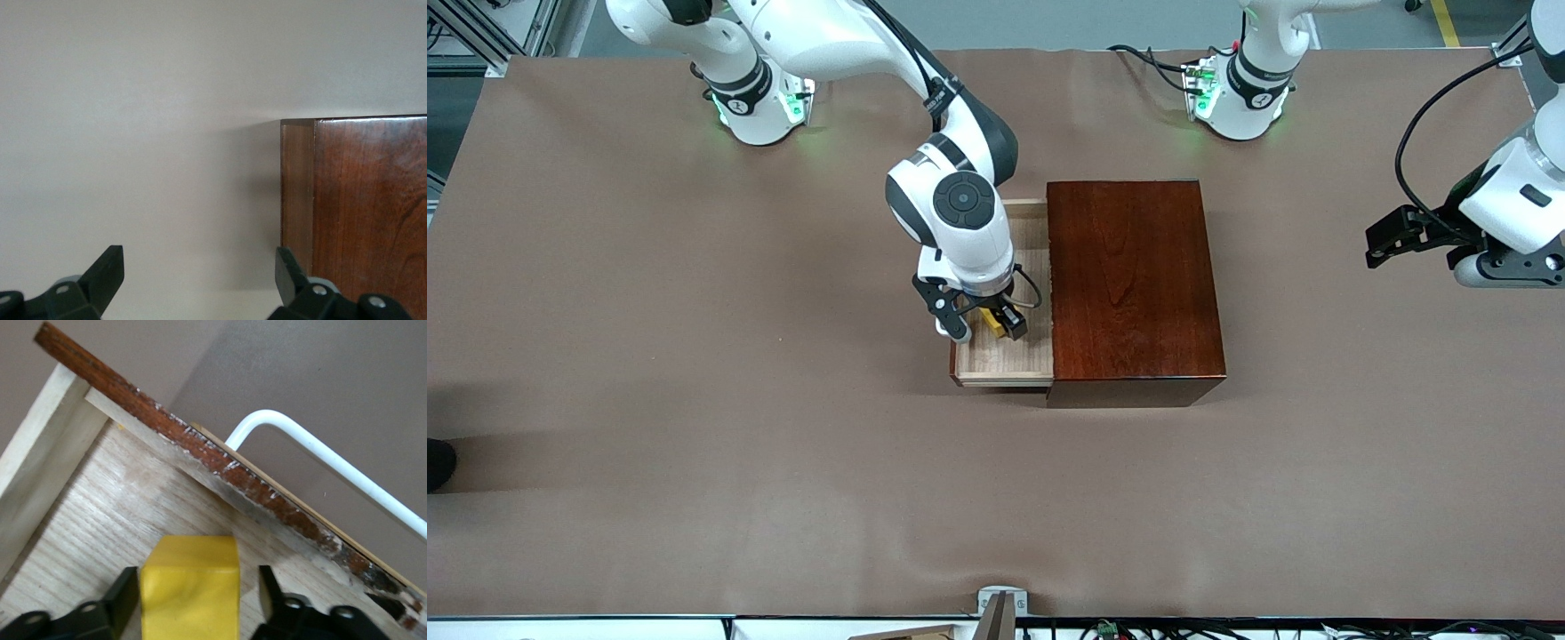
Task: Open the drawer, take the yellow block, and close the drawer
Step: 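Close the right gripper on the yellow block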
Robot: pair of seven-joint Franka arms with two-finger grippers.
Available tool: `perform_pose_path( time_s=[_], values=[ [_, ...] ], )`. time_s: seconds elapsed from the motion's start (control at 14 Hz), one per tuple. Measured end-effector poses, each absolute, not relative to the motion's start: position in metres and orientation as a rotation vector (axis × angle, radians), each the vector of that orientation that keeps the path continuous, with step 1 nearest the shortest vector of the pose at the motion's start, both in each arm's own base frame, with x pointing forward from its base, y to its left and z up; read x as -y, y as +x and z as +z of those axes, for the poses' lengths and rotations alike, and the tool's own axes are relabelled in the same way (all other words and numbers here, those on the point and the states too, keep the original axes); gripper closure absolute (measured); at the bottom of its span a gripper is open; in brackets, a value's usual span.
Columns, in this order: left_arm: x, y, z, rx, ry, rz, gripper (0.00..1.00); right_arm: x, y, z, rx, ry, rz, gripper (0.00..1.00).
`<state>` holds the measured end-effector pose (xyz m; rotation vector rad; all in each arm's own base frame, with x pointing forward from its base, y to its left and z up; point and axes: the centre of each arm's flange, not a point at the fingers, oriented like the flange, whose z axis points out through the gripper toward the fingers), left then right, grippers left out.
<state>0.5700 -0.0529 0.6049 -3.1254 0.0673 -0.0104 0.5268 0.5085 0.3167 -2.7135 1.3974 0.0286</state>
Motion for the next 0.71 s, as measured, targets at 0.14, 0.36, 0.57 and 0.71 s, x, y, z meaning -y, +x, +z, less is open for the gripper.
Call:
perform_pose_path(
  time_s=[0.14,0.36,0.57,0.71],
  values=[
    [0.053,0.57,0.605,-0.067,-3.125,-0.01,0.0,-0.508,0.527,0.317,-1.372,-2.726,0.027,0.44],
    [0.053,0.57,0.605,-0.067,-3.125,-0.01,0.0,-0.509,0.529,0.322,-1.339,-2.732,0.019,0.44],
    [0.053,0.57,0.604,-0.067,-3.125,-0.009,0.0,-0.51,0.541,0.355,-1.339,-2.712,0.011,0.44],
    [0.053,0.57,0.604,-0.067,-3.125,-0.008,0.0,-0.506,0.552,0.383,-1.344,-2.685,0.001,0.44]
  ],
)
